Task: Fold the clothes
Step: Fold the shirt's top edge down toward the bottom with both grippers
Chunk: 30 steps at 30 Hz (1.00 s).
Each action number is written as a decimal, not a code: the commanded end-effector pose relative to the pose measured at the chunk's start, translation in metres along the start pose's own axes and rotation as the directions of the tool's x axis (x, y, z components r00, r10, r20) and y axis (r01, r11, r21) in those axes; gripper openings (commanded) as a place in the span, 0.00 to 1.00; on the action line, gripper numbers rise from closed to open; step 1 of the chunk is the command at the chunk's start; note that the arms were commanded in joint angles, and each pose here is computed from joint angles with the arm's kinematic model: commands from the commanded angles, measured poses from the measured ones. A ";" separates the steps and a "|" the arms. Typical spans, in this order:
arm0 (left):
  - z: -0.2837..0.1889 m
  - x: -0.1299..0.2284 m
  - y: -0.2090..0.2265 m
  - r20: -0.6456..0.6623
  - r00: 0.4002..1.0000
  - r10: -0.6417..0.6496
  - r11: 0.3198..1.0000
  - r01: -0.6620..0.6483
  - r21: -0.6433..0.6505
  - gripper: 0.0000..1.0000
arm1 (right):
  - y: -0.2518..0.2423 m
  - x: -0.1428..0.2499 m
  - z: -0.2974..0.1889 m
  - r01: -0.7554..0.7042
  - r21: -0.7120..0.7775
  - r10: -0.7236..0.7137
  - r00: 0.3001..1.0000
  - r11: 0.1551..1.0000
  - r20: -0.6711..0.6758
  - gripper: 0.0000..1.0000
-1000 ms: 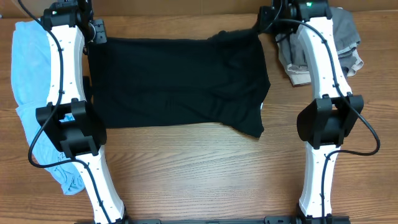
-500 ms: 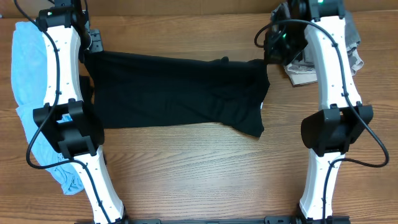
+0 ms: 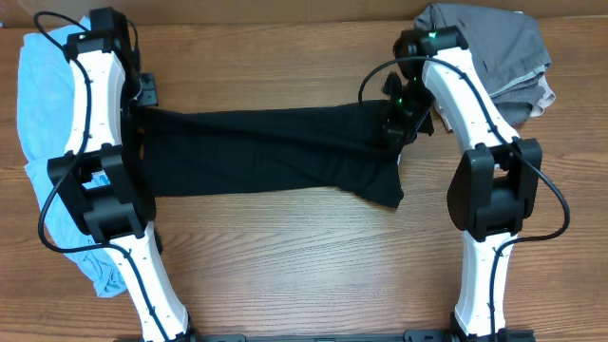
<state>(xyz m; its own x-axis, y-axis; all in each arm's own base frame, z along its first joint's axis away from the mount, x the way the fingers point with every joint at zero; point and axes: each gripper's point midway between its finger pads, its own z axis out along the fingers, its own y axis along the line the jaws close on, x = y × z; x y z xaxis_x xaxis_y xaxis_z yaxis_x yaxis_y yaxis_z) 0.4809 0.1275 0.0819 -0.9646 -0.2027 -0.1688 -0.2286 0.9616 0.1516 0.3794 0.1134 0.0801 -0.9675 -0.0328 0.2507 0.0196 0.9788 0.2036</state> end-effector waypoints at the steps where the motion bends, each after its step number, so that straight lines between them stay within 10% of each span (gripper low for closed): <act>1: 0.001 0.012 0.007 -0.041 0.999 0.022 1.000 -0.023 -0.017 0.28 | -0.006 0.002 -0.002 -0.009 0.023 0.009 1.000 1.000 0.010 0.08; 4: 0.000 0.017 0.006 -0.064 0.997 0.051 0.999 -0.052 -0.008 0.61 | -0.005 -0.003 -0.013 0.028 0.016 -0.029 0.998 0.999 0.054 0.49; 8: -0.016 0.015 0.009 -0.058 0.997 0.043 0.999 -0.044 -0.008 0.73 | 0.000 -0.007 -0.049 0.048 0.007 -0.048 0.986 0.999 0.159 0.70; 30: -0.188 0.017 -0.010 0.195 0.979 0.059 0.968 -0.104 0.227 0.87 | 0.018 0.087 -0.203 0.004 -0.054 0.026 0.847 0.999 0.531 0.78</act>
<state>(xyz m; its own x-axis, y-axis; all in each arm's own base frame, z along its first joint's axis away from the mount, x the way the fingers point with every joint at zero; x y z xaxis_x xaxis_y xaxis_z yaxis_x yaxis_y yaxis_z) 0.4539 0.0878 0.2023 -0.9712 -0.1154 -0.2083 -0.1135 0.9933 -0.0213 0.3558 0.0936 0.2715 -0.9756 0.0363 -0.2168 -0.0210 0.9664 0.2562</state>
